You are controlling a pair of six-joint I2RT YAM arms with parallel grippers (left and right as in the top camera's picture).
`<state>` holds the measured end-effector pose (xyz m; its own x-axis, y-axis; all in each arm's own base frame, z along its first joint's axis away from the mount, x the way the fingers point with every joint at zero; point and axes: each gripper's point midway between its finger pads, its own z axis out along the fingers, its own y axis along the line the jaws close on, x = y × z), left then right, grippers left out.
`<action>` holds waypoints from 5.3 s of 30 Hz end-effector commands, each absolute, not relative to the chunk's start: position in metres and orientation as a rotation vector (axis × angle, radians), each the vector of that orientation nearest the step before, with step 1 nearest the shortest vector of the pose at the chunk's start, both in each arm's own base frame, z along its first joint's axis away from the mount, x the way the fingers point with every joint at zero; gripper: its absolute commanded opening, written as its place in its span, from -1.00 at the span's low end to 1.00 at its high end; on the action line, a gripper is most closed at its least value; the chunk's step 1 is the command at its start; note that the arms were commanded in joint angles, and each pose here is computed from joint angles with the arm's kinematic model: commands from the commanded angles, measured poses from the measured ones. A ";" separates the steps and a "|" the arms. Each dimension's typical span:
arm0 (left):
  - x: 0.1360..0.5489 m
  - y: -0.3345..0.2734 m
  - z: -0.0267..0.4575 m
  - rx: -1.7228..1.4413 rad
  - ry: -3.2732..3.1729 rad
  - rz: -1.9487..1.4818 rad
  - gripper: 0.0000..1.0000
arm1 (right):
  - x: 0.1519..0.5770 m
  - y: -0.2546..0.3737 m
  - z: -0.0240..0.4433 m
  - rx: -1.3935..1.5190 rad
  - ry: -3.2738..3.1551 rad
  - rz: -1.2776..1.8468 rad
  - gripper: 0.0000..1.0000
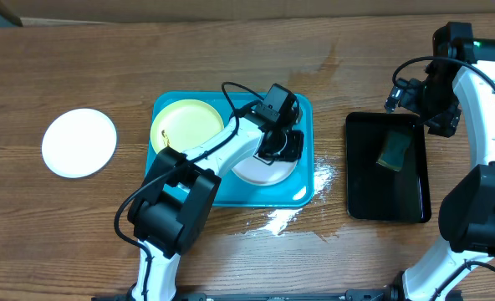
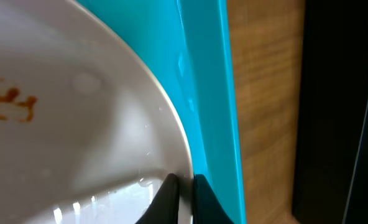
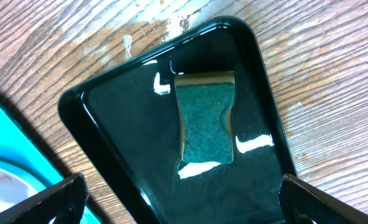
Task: Clean dirty plates on tray and stack at the side
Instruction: 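Grip the white plate rim with the left gripper and adjust hold, then lower the right gripper toward the sponge on the black tray, then position the right gripper around the sponge on the black tray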
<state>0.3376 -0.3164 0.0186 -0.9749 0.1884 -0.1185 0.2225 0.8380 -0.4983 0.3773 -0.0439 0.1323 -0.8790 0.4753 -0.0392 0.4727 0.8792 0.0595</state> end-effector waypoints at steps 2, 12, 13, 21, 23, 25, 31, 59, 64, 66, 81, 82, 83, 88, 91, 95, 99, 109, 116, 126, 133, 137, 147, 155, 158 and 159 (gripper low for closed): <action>0.306 -0.317 0.013 0.546 3.003 -0.895 -0.80 | 0.381 -0.043 0.144 0.746 2.956 0.083 1.00; 0.319 -0.295 0.076 0.671 2.844 -0.680 1.00 | 0.381 -0.043 0.144 0.746 2.956 0.083 1.00; 0.320 -0.289 0.083 0.650 2.839 -0.647 1.00 | 0.381 -0.043 0.144 0.746 2.956 0.083 1.00; 0.323 -0.212 0.147 0.192 2.821 -0.281 1.00 | 0.381 -0.043 0.144 0.746 2.956 0.082 1.00; 0.320 -0.196 0.149 0.088 2.847 -0.233 0.99 | 0.381 -0.043 0.144 0.746 2.956 0.083 1.00; 0.315 -0.181 0.146 0.052 2.888 -0.192 0.74 | 0.381 -0.043 0.144 0.746 2.956 0.083 1.00; 0.305 -0.143 0.113 -0.041 2.993 -0.103 0.79 | 0.405 -0.033 0.148 0.730 2.867 0.204 1.00; 0.280 -0.140 0.008 -0.286 2.992 -0.282 -0.04 | 0.359 0.019 0.085 0.483 3.112 0.085 0.46; 0.287 -0.143 0.009 -0.330 2.961 -0.308 -0.35 | 0.368 0.014 0.085 0.471 3.074 0.050 0.44; 0.289 -0.144 0.010 -0.350 2.949 -0.317 -0.47 | 0.375 0.011 0.085 0.466 3.043 0.030 0.44; 0.306 -0.146 0.018 0.050 2.880 -0.255 -0.72 | 0.377 -0.017 0.088 0.478 3.007 -0.158 0.62; 0.309 -0.145 0.019 0.099 2.868 -0.238 -0.71 | 0.377 -0.019 0.088 0.461 3.013 -0.160 0.62; 0.313 -0.142 0.021 0.140 2.850 -0.194 -0.70 | 0.376 -0.020 0.088 0.464 3.016 -0.162 0.62; 0.330 -0.125 0.031 0.293 2.777 -0.003 -0.74 | 0.367 -0.031 0.088 0.512 3.044 -0.173 0.71; 0.335 -0.120 0.033 0.369 2.748 0.064 -0.89 | 0.358 -0.041 0.087 0.585 3.070 -0.139 0.81; 0.335 -0.121 0.034 0.397 2.744 0.062 -0.86 | 0.359 -0.017 0.088 0.548 3.096 0.220 0.80; 0.330 -0.132 0.032 0.367 2.770 -0.046 -0.59 | 0.357 0.025 0.096 0.364 3.100 0.574 0.78; 0.310 -0.166 0.033 0.353 2.836 -0.361 -0.22 | 0.339 0.067 0.052 0.157 3.163 0.505 0.43; 0.308 -0.165 0.032 0.339 2.847 -0.361 -0.21 | 0.344 0.090 0.025 0.021 3.093 0.486 0.01; 0.304 -0.163 0.030 0.317 2.872 -0.357 -0.14 | 0.367 0.100 0.027 -0.035 2.992 0.491 -0.34; 0.302 -0.162 0.030 0.316 2.881 -0.354 -0.14 | 0.381 0.103 0.030 -0.050 2.931 0.494 -0.52; 0.301 -0.162 0.029 0.316 2.885 -0.353 -0.13 | 0.389 0.104 0.032 -0.058 2.895 0.494 -0.67; 0.296 -0.160 0.028 0.317 2.907 -0.345 -0.14 | 0.416 0.109 0.036 -0.085 2.783 0.497 -0.80; 0.293 -0.158 0.027 0.316 2.923 -0.338 -0.14 | 0.433 0.115 0.038 -0.111 2.710 0.500 -0.82; 0.292 -0.158 0.027 0.316 2.926 -0.337 -0.14 | 0.439 0.116 0.041 -0.117 2.678 0.500 -0.82; 0.292 -0.158 0.027 0.316 2.925 -0.337 -0.14 | 0.441 0.116 0.042 -0.119 2.671 0.500 -0.82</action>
